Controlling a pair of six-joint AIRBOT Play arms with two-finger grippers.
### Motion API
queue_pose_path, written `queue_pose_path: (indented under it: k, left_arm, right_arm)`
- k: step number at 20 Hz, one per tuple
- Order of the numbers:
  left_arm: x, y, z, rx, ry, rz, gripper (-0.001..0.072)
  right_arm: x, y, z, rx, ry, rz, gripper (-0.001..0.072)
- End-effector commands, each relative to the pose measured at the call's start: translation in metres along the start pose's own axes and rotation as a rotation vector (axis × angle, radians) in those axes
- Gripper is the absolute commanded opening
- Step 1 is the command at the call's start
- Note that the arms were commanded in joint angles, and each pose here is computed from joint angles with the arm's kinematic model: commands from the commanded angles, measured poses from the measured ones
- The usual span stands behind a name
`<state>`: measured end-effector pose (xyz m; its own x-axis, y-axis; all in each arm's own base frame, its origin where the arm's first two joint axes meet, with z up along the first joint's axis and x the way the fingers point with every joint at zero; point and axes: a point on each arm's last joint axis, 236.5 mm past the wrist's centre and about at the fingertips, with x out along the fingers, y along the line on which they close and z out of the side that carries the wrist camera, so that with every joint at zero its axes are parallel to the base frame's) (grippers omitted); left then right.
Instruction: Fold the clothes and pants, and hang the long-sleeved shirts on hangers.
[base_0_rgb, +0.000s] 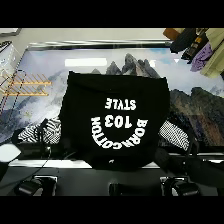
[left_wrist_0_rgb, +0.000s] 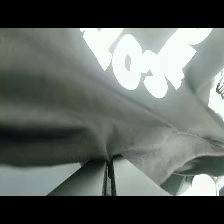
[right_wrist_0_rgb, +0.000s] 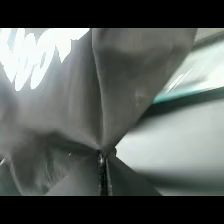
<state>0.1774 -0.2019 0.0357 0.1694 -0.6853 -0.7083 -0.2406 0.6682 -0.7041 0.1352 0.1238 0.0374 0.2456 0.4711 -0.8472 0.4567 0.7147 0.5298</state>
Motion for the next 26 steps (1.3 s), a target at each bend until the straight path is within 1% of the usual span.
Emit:
queue_pose_path:
  k: [1,4,9,13,17,18,19,20,21,22,23,26]
  left_arm:
    - [0.017,-0.021,0.051,0.063,-0.045,-0.005,0.0019]
    - [0.048,-0.039,0.086,0.099,0.003,-0.029,0.0019]
    - [0.099,-0.037,0.139,0.125,0.056,0.02,0.0019]
    - [0.142,-0.02,0.147,0.114,0.118,0.064,0.0019]
    - [0.157,-0.018,0.143,0.121,0.133,0.078,0.002]
    - [0.156,-0.019,0.143,0.122,0.131,0.077,0.0023]
    - [0.154,-0.02,0.144,0.128,0.128,0.074,0.0061]
    - [0.15,-0.021,0.146,0.139,0.123,0.068,0.0168]
    - [0.143,-0.024,0.15,0.145,0.111,0.06,0.0328]
    - [0.133,-0.029,0.155,0.164,0.091,0.047,0.0421]
    - [0.121,-0.033,0.16,0.199,0.067,0.036,0.0421]
    - [0.069,-0.036,0.186,0.271,-0.057,0.06,0.0421]
  right_arm:
    - [0.002,0.001,0.061,0.018,-0.159,-0.08,0.0042]
    - [0.02,0.022,0.105,0.015,-0.197,-0.088,0.0042]
    - [0.071,0.025,0.149,-0.002,-0.148,-0.166,0.0043]
    - [0.097,0.022,0.167,0.024,-0.161,-0.172,0.0043]
    - [0.104,0.013,0.164,-0.007,-0.128,-0.209,0.0051]
    - [0.104,0.012,0.162,-0.021,-0.122,-0.213,0.0128]
    - [0.103,0.011,0.161,-0.021,-0.117,-0.216,0.029]
    - [0.101,0.011,0.158,-0.022,-0.11,-0.219,0.0525]
    - [0.096,0.012,0.157,-0.029,-0.113,-0.218,0.056]
    - [0.086,0.015,0.158,-0.047,-0.138,-0.211,0.056]
    - [0.074,0.019,0.162,-0.076,-0.182,-0.203,0.0559]
    - [0.014,0.034,0.185,-0.148,-0.394,-0.188,0.0558]
